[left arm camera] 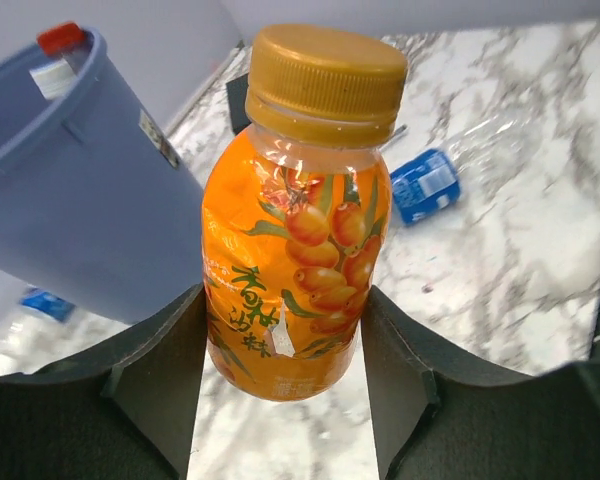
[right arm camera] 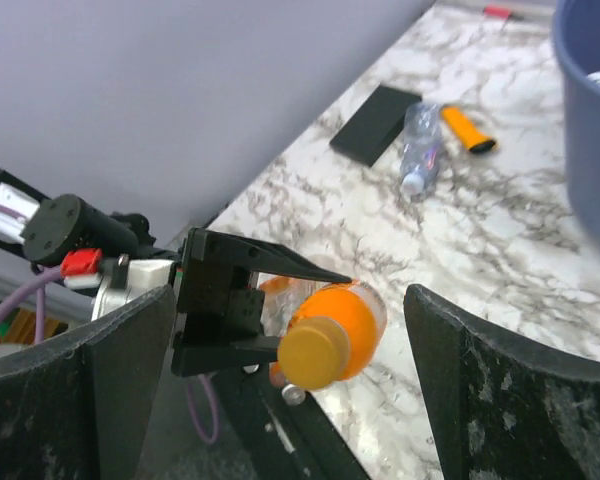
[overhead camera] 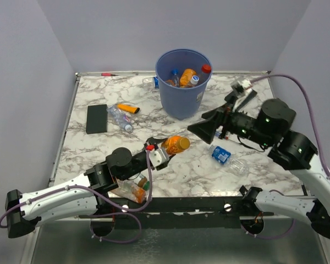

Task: Put the plastic bottles in the bin
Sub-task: Pick up the plastic bottle from the corner of the board, then place the plastic bottle in the trash bin, then pick up the plastic bottle at the center of the board.

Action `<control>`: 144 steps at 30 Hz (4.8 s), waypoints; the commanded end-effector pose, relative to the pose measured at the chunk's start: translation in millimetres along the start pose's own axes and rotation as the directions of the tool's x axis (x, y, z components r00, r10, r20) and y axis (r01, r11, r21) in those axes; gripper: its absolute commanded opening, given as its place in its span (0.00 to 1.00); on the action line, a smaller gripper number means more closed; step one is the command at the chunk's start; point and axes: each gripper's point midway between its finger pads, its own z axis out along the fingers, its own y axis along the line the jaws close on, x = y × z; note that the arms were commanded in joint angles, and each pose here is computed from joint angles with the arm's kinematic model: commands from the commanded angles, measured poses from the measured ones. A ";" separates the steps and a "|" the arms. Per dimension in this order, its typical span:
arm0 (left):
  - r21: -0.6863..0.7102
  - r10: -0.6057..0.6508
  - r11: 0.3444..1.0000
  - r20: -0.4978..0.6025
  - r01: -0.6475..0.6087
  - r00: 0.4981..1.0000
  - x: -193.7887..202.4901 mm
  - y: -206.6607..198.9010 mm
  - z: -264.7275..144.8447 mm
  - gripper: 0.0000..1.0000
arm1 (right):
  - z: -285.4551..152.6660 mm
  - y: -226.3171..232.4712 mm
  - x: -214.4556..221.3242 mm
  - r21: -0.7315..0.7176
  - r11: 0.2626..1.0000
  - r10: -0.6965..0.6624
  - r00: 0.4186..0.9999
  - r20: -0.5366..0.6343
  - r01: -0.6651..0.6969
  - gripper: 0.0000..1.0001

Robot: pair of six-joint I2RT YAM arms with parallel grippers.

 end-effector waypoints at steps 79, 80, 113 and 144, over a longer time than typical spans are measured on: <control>-0.751 -0.377 0.408 0.378 0.519 0.845 39.7 128.6 -156.2 0.99 | 222.5 -305.7 -145.6 0.612 0.788 -0.398 0.817 0.418 0.072 0.00; -0.754 -0.377 0.412 0.370 0.511 0.849 40.3 128.2 -154.6 0.99 | 226.3 -309.3 -138.3 0.608 0.790 -0.393 0.822 0.413 0.072 0.00; -0.751 -0.467 0.408 0.317 0.519 0.826 54.0 114.4 -123.0 0.99 | 19.0 -142.7 -104.1 0.344 0.935 -0.103 0.856 0.506 -0.091 0.77; -0.530 -0.879 0.364 0.076 0.766 0.471 116.8 -10.8 -4.0 0.99 | -65.7 -274.9 246.6 0.921 0.388 0.479 0.862 -0.168 -0.036 0.88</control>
